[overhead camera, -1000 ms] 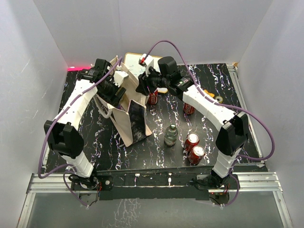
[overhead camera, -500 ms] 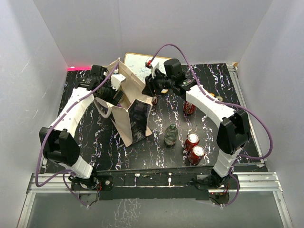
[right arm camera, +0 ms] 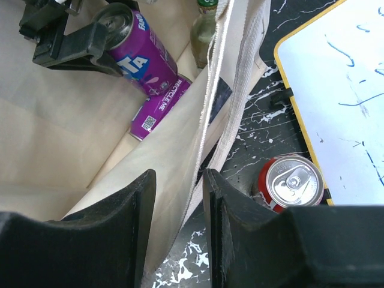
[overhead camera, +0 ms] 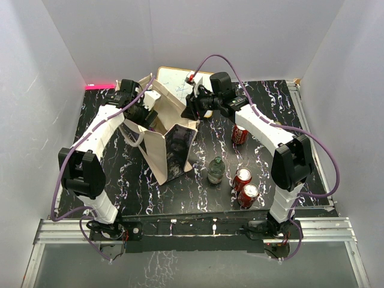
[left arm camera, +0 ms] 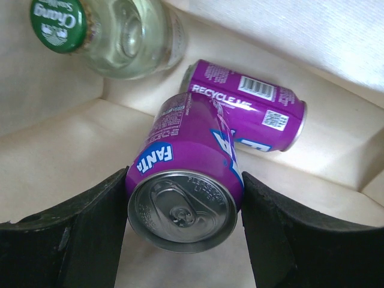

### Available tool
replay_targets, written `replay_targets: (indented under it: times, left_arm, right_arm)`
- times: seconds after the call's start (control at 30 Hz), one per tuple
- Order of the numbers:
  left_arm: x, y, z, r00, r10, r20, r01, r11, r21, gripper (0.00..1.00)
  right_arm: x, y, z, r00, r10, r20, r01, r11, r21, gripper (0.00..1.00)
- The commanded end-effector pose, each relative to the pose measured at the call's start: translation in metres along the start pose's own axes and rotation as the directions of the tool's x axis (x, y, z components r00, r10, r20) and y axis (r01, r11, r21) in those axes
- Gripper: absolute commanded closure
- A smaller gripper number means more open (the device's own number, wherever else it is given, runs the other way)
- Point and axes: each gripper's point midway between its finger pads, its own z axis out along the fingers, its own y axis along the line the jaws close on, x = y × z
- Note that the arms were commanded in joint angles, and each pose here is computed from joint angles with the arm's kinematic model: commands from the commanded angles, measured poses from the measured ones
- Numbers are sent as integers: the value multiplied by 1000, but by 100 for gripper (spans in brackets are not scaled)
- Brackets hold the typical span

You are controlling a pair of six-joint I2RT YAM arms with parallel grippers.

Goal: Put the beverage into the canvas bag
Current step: Place the drink in the canvas bag.

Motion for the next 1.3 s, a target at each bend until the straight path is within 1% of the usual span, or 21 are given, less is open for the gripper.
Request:
replay_targets:
  times: [0.0,0.07,0.13,0.23,0.47,0.7,0.87,1.0,1.07,1.13,1.27]
  left_arm:
    - [-8,19,-1,1000,6,6,-5,997,-71,100]
    - [-7,20,0,1000,4,1,-4,997,-71,100]
    - [-9,16,-1,1000,7,11,-7,999,-50,100]
    - [-13,17,-4,999,10,35,-8,998,-58,100]
    - [-12,42,-12,1000,0,15,2,981,-195,100]
    - [-17,58,-28,999,-32,24,38,957,-289,100]
    - [-10,71,-35,999,-32,-3,29,928,-371,100]
    - [-11,80,-42,999,-43,9,43,907,-418,100]
    - [-12,78,-42,999,-45,18,49,913,-406,100]
    - [-16,67,-39,998,-39,41,51,938,-343,100]
    - [-28,28,-37,993,11,118,4,992,-130,100]
  right_arm:
    - [-24,-8,-5,997,-65,44,64,998,18,61]
    - [-24,-10,-6,997,-67,42,66,997,27,61]
    - [-24,-11,-7,997,-69,39,67,997,34,61]
    - [-24,-11,-8,997,-66,38,64,997,38,61]
    - [-23,-11,-8,998,-51,37,49,998,43,61]
    - [-25,-10,-9,998,-51,43,49,998,42,61]
    - [-26,-8,-9,998,-48,46,47,998,38,62]
    - [-25,-7,-11,998,-44,46,42,998,37,62]
    - [-25,-6,-11,998,-40,45,39,999,35,62]
    - [-25,-6,-11,998,-38,45,36,999,37,63]
    - [-25,-5,-11,999,-32,44,30,999,37,63]
